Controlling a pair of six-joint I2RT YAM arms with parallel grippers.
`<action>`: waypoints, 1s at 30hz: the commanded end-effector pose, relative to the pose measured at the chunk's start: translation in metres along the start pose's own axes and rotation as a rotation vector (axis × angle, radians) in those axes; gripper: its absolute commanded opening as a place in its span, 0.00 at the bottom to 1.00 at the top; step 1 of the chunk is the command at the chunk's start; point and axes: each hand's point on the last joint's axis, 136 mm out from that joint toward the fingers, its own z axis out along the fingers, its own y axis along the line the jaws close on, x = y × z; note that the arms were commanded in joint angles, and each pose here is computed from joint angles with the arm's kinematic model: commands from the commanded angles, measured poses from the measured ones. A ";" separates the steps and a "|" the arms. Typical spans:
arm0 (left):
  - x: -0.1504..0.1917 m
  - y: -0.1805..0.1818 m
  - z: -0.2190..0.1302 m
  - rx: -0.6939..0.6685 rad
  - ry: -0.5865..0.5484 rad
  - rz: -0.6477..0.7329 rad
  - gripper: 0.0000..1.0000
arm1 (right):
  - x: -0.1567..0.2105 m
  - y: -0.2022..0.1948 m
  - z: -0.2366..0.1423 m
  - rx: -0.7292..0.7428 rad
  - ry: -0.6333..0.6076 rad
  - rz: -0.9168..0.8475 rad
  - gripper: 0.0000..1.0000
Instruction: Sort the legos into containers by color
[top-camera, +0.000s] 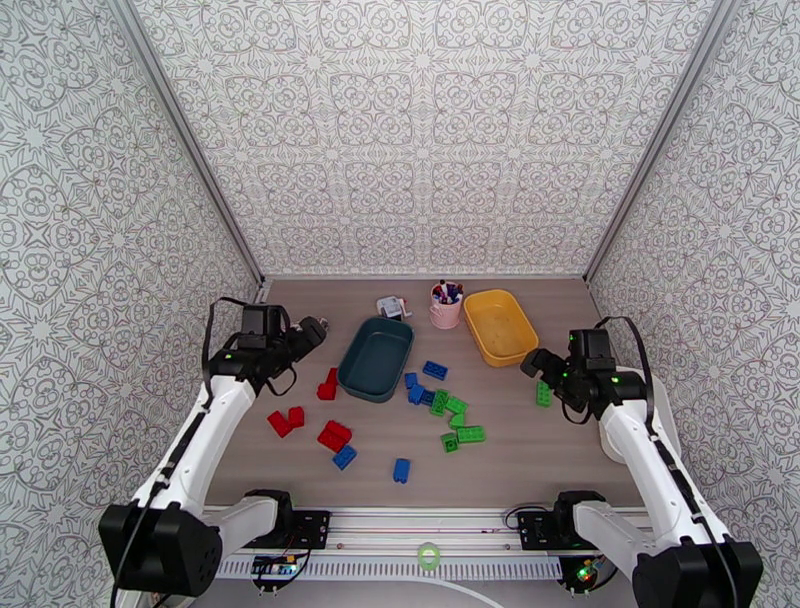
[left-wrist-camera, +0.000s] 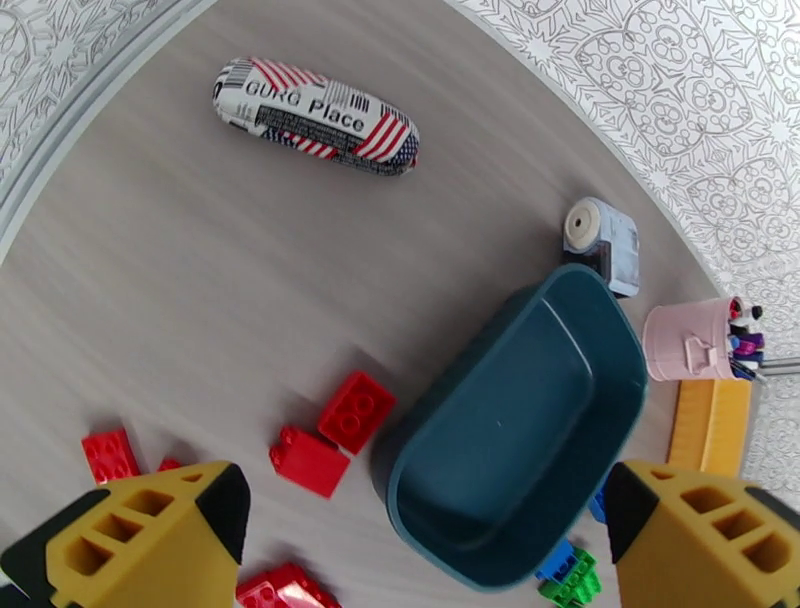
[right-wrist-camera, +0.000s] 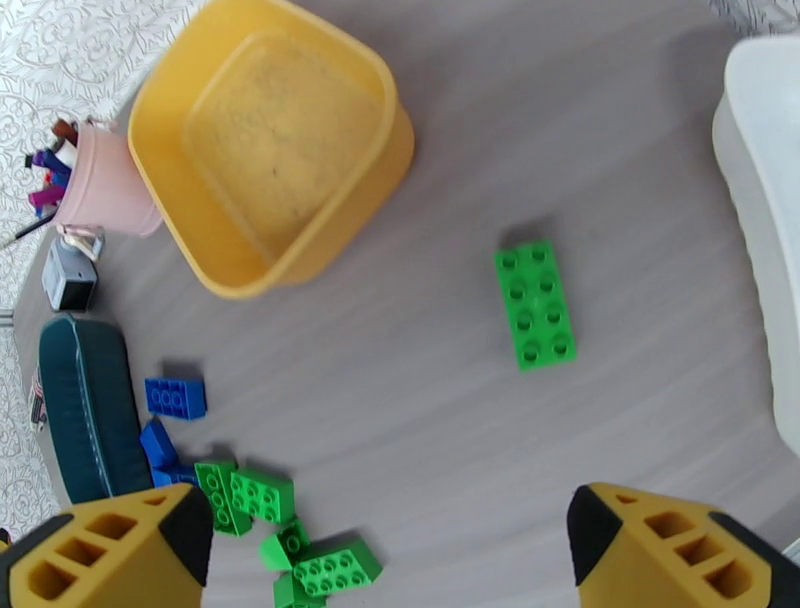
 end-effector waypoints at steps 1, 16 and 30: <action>-0.017 -0.018 -0.030 0.170 -0.144 -0.027 0.99 | -0.004 0.007 -0.008 -0.014 0.008 0.011 0.99; 0.029 -0.058 0.000 0.156 0.068 0.178 0.99 | -0.014 -0.037 0.045 0.317 0.145 -0.014 0.89; 0.187 -0.181 0.042 0.274 0.399 0.500 0.99 | -0.010 -0.067 0.117 0.402 0.292 0.001 0.72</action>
